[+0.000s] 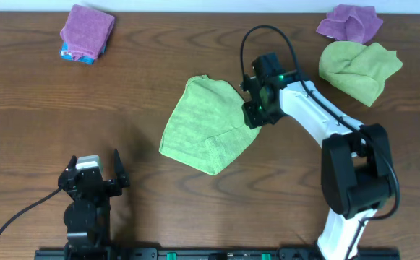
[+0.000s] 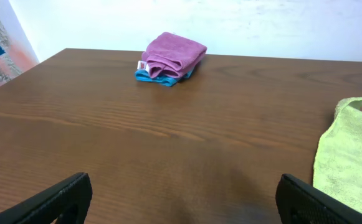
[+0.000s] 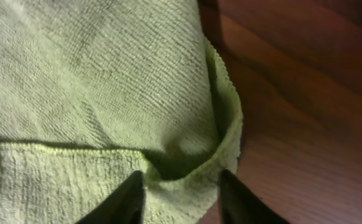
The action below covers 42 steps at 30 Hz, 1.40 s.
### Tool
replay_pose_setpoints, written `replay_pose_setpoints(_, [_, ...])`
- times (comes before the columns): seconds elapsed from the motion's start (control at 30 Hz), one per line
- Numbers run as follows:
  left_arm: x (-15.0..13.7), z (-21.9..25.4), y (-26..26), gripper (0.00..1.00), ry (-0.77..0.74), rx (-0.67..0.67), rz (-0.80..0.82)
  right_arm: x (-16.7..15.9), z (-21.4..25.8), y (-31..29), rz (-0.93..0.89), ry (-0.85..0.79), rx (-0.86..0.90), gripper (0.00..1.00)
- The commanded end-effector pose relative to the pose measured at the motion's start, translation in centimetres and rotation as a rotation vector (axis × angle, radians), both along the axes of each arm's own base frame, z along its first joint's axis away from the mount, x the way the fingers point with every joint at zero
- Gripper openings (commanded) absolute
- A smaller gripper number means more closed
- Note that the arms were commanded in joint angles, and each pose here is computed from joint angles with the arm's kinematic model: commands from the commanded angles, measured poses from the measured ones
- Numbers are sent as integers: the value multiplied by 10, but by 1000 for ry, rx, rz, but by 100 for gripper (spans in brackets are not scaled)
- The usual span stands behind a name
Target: Fold the cloth
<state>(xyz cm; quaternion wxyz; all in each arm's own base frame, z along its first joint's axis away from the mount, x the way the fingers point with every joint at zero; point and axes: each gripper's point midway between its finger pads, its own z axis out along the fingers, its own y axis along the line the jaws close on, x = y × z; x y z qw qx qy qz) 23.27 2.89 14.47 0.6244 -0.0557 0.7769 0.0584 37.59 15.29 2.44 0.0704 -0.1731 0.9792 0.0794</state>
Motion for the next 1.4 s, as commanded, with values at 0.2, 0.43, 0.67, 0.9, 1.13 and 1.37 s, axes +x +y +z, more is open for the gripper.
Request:
replay_pose_setpoints(0.2, [-1, -14, 4, 95, 33, 17, 20, -4, -10, -17, -26, 40, -45, 1])
replay_pose_setpoints(0.43, [-1, -14, 4, 95, 33, 17, 20, -3, 4, -85, -142, 73, -261, 1])
replay_pose_setpoints(0.67, [-1, -14, 4, 95, 33, 17, 20, 37, 38, -147, -299, -49, -379, 2])
replay_pose_setpoints(0.9, [-1, -14, 4, 95, 33, 17, 20, 57, 44, -158, -335, -123, -359, 92])
replay_pose_setpoints(1.13, [-1, -14, 4, 95, 33, 17, 20, 42, 45, -92, -236, -23, -94, 31])
replay_pose_setpoints(1.37, [-1, -14, 4, 95, 33, 17, 20, 12, 43, -43, -56, 72, -13, 46])
